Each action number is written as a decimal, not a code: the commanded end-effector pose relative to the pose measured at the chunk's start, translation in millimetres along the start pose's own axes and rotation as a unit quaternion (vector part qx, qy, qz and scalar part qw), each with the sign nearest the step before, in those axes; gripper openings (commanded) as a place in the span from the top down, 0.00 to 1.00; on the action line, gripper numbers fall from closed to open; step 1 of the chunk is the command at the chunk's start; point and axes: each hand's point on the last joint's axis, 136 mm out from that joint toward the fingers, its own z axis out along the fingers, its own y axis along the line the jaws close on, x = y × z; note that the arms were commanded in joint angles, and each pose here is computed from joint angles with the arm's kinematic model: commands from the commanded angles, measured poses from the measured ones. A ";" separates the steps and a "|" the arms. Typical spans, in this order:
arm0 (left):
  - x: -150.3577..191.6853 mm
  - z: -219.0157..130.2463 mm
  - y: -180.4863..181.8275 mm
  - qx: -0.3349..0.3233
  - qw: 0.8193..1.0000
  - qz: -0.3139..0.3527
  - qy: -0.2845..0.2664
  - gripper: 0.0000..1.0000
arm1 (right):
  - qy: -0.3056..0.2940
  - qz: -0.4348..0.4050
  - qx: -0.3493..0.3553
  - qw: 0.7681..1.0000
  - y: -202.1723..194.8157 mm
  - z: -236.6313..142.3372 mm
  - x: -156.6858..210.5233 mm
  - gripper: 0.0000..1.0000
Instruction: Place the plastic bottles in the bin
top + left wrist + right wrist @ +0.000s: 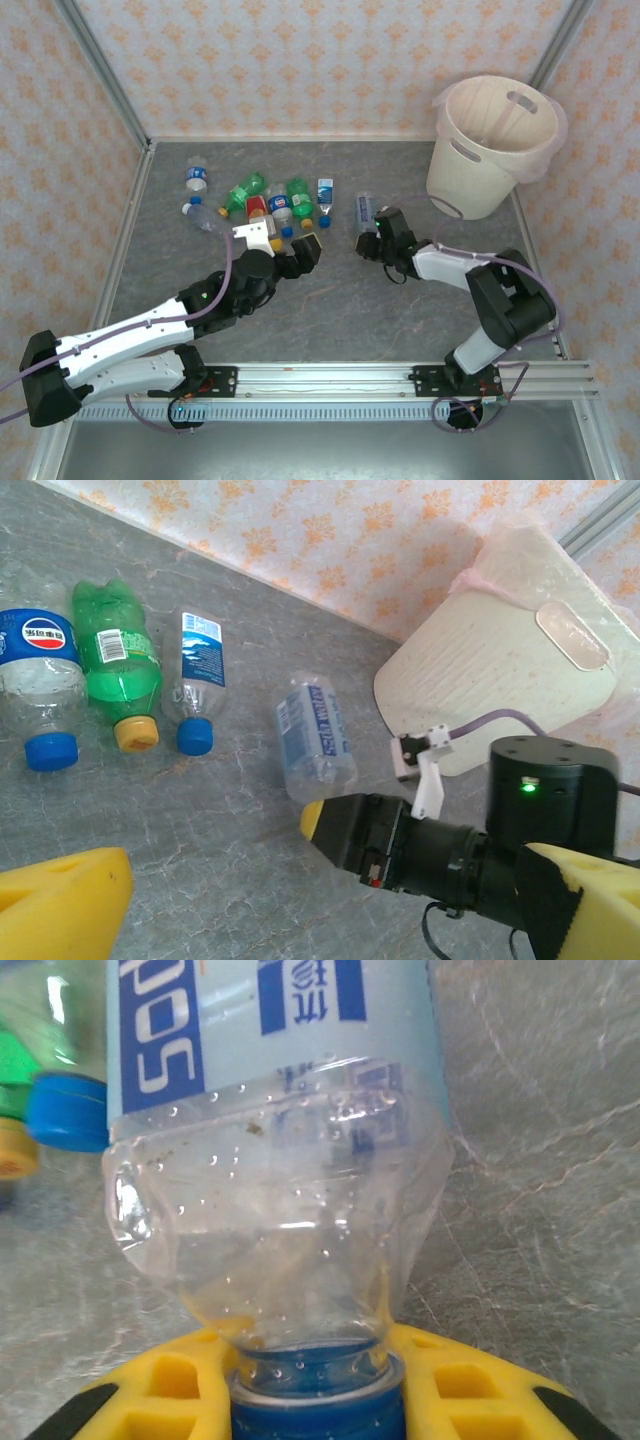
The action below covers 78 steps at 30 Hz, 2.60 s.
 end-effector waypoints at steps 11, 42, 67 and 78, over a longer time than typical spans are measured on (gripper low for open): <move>-19.5 -5.5 -32.6 0.055 0.998 0.008 -0.015 0.01 | -0.153 0.014 -0.004 0.988 21.0 -102.9 -69.6 0.78; -86.2 -12.3 -92.7 0.068 0.988 0.115 -0.072 0.01 | -0.362 0.166 -0.002 0.917 -15.0 -270.0 -272.8 0.78; -97.2 35.1 -80.5 0.044 0.991 0.119 -0.053 0.01 | -0.367 0.196 0.007 0.909 -55.0 -259.6 -346.1 0.33; -91.2 53.2 -72.9 0.023 0.992 0.114 -0.038 0.01 | -0.352 0.162 -0.045 0.921 -31.5 -270.3 -305.0 0.17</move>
